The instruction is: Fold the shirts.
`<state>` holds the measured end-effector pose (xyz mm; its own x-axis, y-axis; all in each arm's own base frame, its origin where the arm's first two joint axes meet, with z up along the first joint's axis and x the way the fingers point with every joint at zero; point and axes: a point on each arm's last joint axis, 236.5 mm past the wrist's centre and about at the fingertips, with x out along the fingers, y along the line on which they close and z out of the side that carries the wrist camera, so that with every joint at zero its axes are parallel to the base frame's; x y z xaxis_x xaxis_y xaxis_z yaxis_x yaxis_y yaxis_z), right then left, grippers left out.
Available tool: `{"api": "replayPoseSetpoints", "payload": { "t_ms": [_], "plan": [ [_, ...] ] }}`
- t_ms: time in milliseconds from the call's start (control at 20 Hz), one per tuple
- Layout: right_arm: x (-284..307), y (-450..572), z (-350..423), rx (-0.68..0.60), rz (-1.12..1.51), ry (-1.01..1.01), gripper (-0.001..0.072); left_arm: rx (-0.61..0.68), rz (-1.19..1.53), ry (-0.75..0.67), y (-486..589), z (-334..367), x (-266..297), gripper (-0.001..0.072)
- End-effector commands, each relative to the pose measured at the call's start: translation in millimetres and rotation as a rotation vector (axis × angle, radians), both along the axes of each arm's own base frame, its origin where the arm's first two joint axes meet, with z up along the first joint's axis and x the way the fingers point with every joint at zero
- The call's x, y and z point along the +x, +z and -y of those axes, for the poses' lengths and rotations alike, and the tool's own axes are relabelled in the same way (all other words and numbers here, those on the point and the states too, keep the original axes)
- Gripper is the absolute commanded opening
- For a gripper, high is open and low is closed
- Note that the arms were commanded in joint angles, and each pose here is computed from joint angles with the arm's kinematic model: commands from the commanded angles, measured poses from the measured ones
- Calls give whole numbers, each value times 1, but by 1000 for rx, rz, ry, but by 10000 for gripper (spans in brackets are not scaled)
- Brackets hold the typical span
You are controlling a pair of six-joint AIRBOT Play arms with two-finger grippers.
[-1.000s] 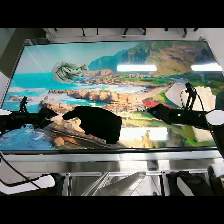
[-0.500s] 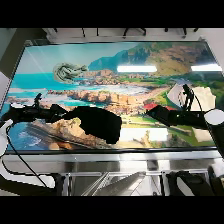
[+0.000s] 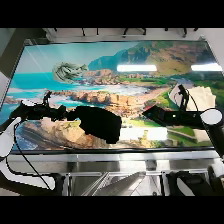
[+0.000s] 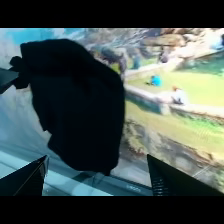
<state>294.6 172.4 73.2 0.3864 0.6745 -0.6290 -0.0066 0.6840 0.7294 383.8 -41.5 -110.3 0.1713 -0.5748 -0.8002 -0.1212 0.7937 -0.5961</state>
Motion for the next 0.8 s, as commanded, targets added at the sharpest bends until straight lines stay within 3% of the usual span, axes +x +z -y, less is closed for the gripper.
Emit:
{"api": "replayPoseSetpoints", "payload": {
  "t_ms": [0, 250, 350, 600, 750],
  "plan": [
    [7, 6, -40, 19, 65, 54, 699, -9, 99, 26, 44, -5, 11, 14],
    [59, 25, -100, -51, 185, 168, 682, -1, 185, 43, 96, -16, -9, 14],
    [78, 21, -123, -125, 194, 266, 681, -3, 174, 68, 95, -17, -31, 14],
    [82, -43, -173, -460, 114, 584, 682, 3, 160, 126, 84, -11, -76, 14],
    [68, -80, -219, -492, 89, 703, 682, 10, 161, 139, 78, -6, -91, 14]
  ]
}}
